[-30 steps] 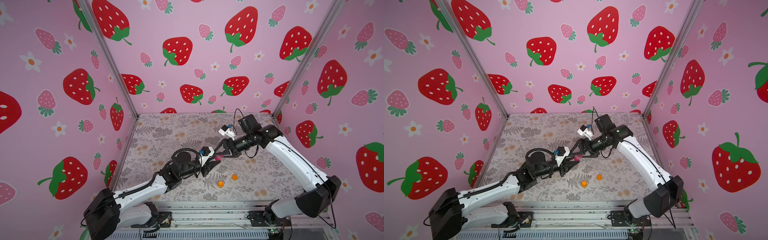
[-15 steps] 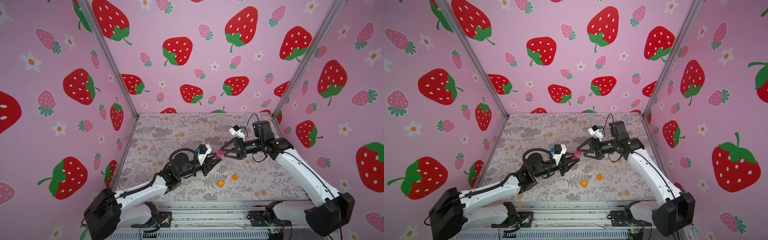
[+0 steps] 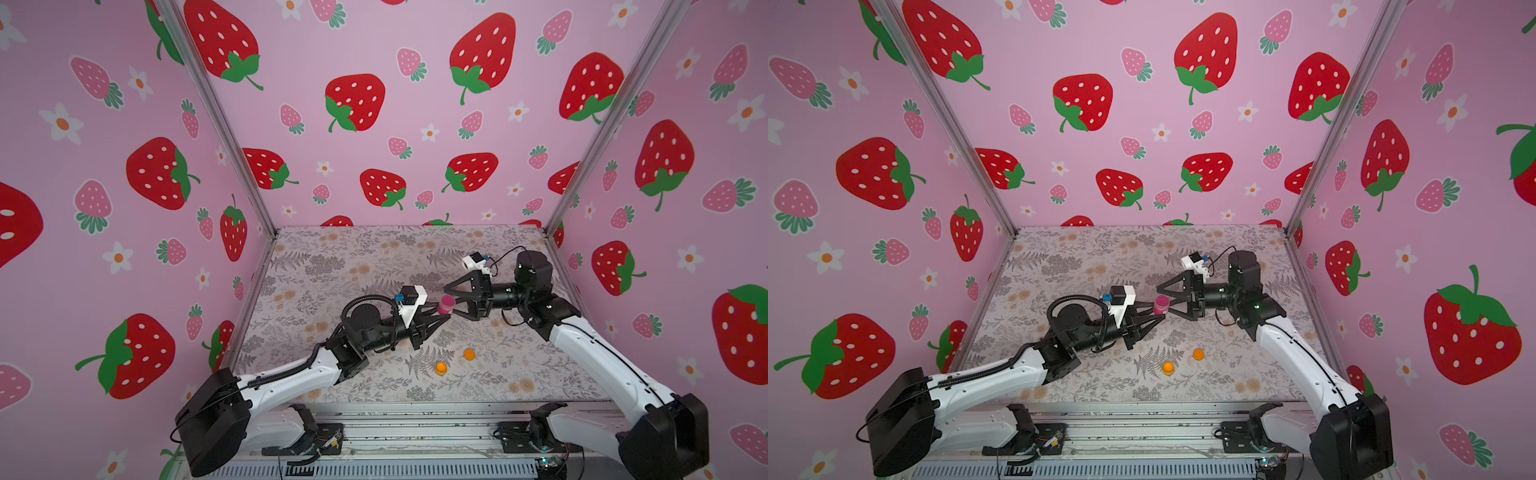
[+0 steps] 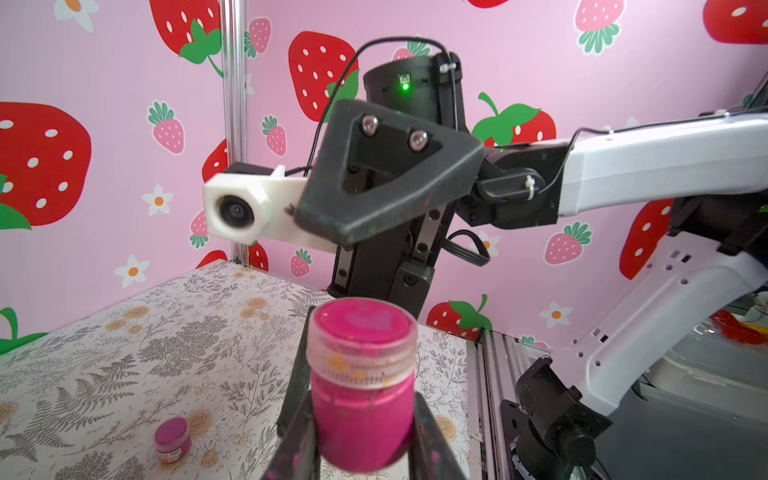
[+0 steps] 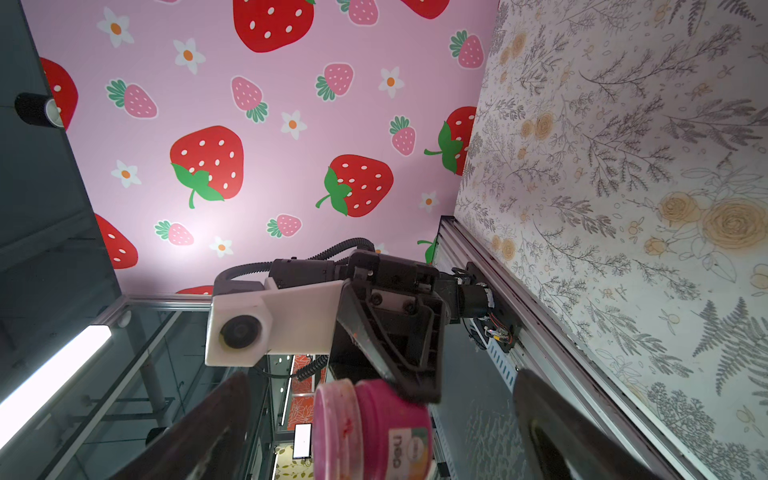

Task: Close the paint jar lid
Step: Screw the lid onto the paint jar.

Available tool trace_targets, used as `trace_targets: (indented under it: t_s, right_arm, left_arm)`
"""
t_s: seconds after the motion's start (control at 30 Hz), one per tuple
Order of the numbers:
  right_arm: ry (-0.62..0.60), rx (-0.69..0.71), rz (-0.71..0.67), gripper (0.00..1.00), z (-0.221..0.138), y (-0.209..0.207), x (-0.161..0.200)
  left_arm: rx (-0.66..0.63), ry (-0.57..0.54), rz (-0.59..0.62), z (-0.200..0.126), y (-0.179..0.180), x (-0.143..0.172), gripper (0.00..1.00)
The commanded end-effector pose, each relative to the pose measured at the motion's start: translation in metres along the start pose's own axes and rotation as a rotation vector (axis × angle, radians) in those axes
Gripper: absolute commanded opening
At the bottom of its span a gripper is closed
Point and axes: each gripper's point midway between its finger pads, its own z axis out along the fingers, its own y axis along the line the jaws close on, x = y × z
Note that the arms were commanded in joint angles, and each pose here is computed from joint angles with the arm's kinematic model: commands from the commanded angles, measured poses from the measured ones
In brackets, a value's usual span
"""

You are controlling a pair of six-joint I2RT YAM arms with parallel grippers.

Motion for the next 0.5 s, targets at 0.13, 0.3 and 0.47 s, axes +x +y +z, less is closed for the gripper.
trace_targets:
  t_s: [0.13, 0.3, 0.47]
  right_arm:
    - [-0.023, -0.051, 0.006, 0.90, -0.002, 0.017, 0.005]
    - [-0.015, -0.054, 0.024, 0.83, 0.002, 0.019, 0.005]
    - [-0.009, -0.046, 0.041, 0.78, 0.006, 0.014, 0.008]
  left_arm:
    - [0.056, -0.097, 0.072, 0.004, -0.013, -0.034, 0.24]
    - [0.050, -0.088, 0.077, 0.004, -0.012, -0.029, 0.24]
    - [0.047, -0.079, 0.078, 0.005, -0.011, -0.025, 0.24]
